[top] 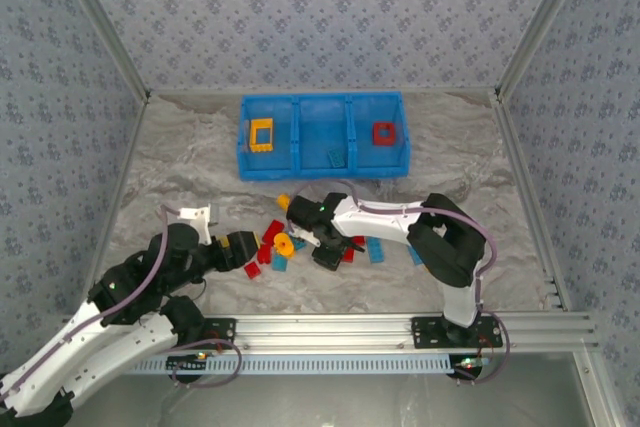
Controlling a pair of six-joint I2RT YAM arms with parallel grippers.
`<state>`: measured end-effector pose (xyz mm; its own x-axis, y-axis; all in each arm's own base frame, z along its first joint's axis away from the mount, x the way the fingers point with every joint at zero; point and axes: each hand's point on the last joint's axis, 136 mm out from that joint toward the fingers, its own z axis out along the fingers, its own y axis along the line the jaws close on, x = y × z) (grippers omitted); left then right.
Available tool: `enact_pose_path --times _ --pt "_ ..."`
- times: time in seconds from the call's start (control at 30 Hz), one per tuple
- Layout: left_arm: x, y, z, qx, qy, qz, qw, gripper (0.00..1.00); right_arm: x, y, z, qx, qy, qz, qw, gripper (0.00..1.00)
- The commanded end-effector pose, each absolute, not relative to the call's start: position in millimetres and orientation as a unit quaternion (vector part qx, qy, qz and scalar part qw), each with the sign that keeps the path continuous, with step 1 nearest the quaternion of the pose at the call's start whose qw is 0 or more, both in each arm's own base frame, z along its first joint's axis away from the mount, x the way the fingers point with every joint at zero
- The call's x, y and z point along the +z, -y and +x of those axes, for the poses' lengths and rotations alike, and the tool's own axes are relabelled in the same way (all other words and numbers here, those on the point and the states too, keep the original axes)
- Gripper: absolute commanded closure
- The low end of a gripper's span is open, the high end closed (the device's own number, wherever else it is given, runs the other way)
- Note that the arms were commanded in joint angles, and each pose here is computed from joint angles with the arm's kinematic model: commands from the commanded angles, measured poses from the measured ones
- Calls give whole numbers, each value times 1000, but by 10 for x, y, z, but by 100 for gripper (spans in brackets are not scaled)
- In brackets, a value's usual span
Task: Sort the legos into containers by color
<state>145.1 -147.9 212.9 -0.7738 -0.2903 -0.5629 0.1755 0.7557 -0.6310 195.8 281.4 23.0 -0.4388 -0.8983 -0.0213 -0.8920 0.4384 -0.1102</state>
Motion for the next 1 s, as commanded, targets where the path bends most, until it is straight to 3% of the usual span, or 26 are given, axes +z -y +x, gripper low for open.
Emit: enact_pose_path --times 0.0,0.2,0.37,0.6,0.77,0.97 --pt "2153 1543 1453 -359 -871 -24 333 22 208 -2829 1917 -42 -840 -540 30 53" --pt "2240 1822 1441 -399 -863 10 310 22 562 -2897 2058 -17 -859 -503 89 66" --pt "2440 2099 1545 -410 -858 46 306 21 1284 -2676 2524 14 -897 -394 201 70" --pt "2534 2630 1763 -384 -859 90 325 21 1879 -1964 3472 62 -930 -174 319 66" --pt "2584 2862 1979 -343 -863 88 360 21 2017 -1707 4254 122 -920 -61 367 66" --pt "2722 3244 2211 -303 -857 101 404 22 1724 -1621 5029 151 -923 -2 355 67"
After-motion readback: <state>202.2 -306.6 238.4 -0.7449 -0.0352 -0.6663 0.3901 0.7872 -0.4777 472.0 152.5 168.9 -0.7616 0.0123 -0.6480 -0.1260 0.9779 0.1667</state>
